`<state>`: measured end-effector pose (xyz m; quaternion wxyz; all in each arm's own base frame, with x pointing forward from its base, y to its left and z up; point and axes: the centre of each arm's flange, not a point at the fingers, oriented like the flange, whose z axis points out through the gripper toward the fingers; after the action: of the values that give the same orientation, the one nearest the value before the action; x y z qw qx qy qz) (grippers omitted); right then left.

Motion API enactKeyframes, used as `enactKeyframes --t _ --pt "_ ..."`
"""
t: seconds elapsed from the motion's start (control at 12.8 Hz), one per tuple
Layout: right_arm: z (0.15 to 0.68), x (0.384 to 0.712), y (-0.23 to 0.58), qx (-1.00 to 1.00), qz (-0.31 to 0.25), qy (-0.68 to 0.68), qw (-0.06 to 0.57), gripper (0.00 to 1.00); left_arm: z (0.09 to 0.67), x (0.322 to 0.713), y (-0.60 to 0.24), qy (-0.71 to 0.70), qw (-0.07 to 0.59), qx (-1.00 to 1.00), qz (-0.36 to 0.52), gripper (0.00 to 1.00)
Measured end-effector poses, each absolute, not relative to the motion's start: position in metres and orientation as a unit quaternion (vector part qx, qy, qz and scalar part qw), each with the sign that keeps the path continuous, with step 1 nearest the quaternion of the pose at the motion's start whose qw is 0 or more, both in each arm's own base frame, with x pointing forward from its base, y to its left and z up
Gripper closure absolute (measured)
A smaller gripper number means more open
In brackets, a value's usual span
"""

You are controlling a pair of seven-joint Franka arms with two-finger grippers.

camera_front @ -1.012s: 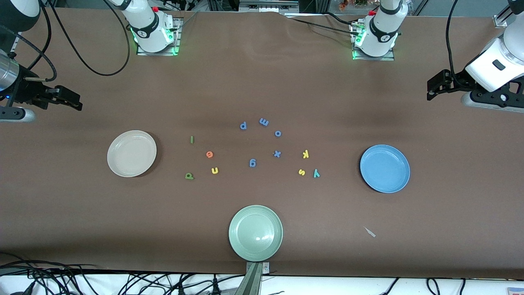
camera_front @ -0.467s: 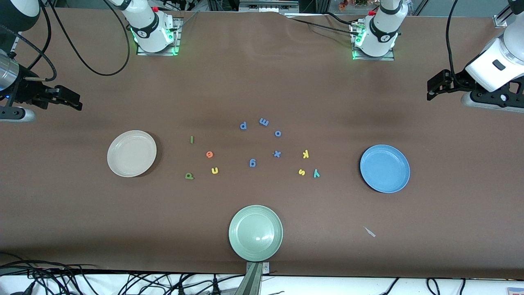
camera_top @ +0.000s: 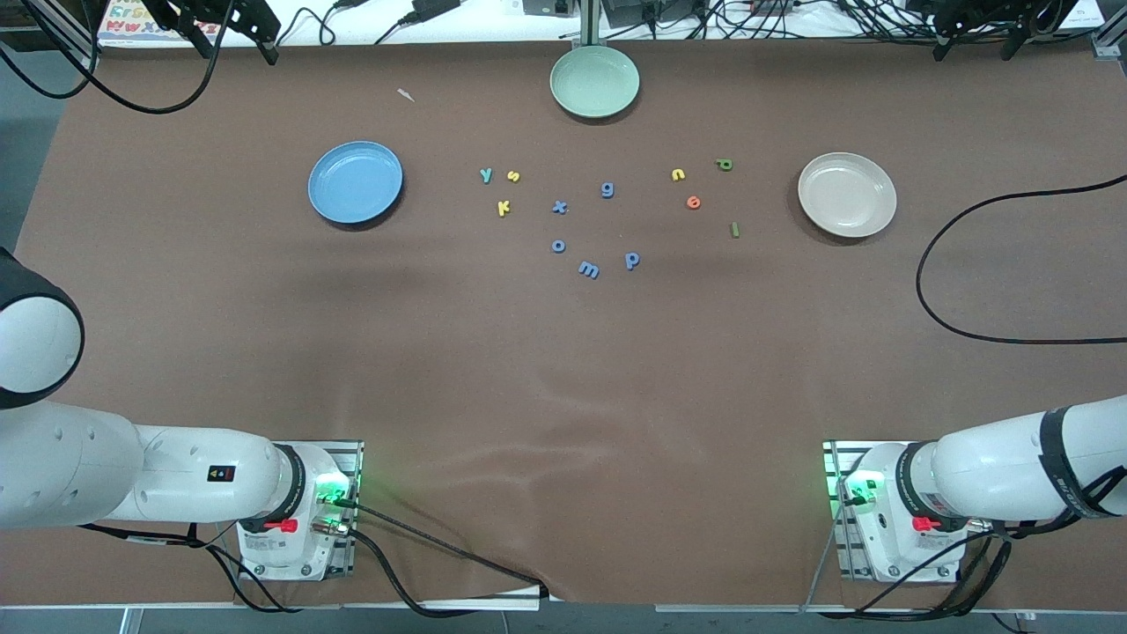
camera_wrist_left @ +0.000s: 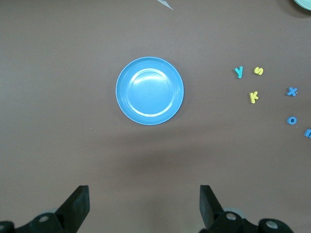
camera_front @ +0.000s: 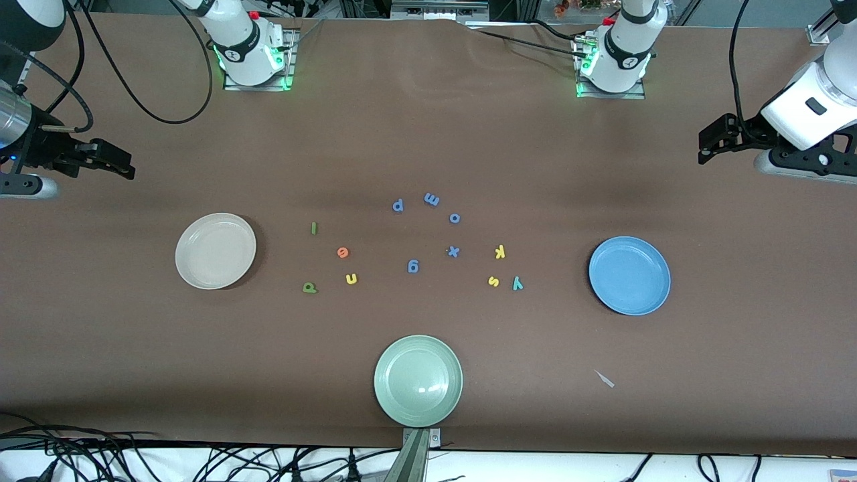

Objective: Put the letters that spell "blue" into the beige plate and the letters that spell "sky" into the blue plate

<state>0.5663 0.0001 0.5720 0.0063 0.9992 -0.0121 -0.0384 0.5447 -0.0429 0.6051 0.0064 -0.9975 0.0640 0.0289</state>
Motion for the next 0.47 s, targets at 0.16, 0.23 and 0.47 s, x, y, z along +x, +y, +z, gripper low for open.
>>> enactKeyframes --t 0.16,0.23,0.47 --pt "0.5718 0.5662 0.0002 0.999 -0.039 -0.012 0.006 0.0 0.6046 0.545 -0.0429 0.064 0.006 -0.997 0.029 0.0" --pt "0.5718 0.5661 0.0004 0.999 -0.039 -0.012 0.006 0.0 0.604 0.5453 -0.0429 0.064 0.006 -0.997 0.03 0.0" --pt "0.5715 0.5658 0.0006 0.999 -0.041 -0.011 0.006 0.0 0.5993 0.5477 -0.0409 0.062 0.006 -0.997 0.034 0.0"
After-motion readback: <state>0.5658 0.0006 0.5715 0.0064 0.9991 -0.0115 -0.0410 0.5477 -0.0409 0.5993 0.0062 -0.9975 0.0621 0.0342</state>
